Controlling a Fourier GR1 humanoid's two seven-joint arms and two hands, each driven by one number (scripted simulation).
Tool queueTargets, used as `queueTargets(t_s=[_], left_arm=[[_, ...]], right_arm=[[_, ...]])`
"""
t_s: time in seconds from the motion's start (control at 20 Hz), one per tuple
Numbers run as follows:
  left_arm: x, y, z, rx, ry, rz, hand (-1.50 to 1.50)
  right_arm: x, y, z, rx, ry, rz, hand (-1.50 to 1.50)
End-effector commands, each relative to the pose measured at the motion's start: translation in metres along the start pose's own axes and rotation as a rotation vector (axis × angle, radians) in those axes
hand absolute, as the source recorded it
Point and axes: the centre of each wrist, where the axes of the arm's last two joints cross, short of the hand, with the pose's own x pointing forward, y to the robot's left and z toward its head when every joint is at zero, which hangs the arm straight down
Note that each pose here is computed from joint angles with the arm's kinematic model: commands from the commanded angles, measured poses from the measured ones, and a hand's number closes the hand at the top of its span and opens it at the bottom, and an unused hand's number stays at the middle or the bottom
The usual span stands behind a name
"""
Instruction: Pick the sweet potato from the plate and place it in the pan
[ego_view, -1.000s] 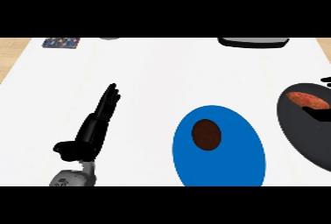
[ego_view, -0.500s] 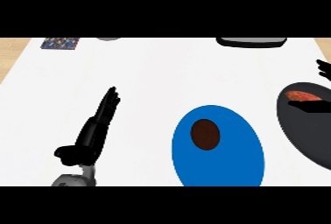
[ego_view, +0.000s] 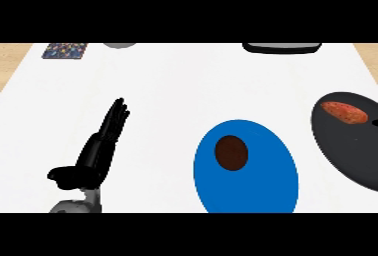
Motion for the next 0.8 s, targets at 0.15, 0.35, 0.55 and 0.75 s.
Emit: queueTargets(t_s=[0.15,0.35,0.55,0.75], left_arm=[[0.010,-0.003,-0.003,0.015,0.006,0.015,0.00],[-0.001,-0.010,-0.007,0.015,0.008,0.010,0.00],[-0.007,-0.004,-0.001,0.018,-0.001,0.005,0.00],[-0.011,-0.001,0.015,0.019,0.020,0.005,0.00]], right_arm=[[-0.019,-0.074,0.051,0.119,-0.003,-0.220,-1.50],[-0.029,-0.091,0.078,0.175,-0.058,-0.212,-1.50],[-0.045,-0.085,0.099,0.208,-0.065,-0.211,-1.50],[-0.051,-0.087,0.113,0.190,-0.088,-0.180,-1.50]])
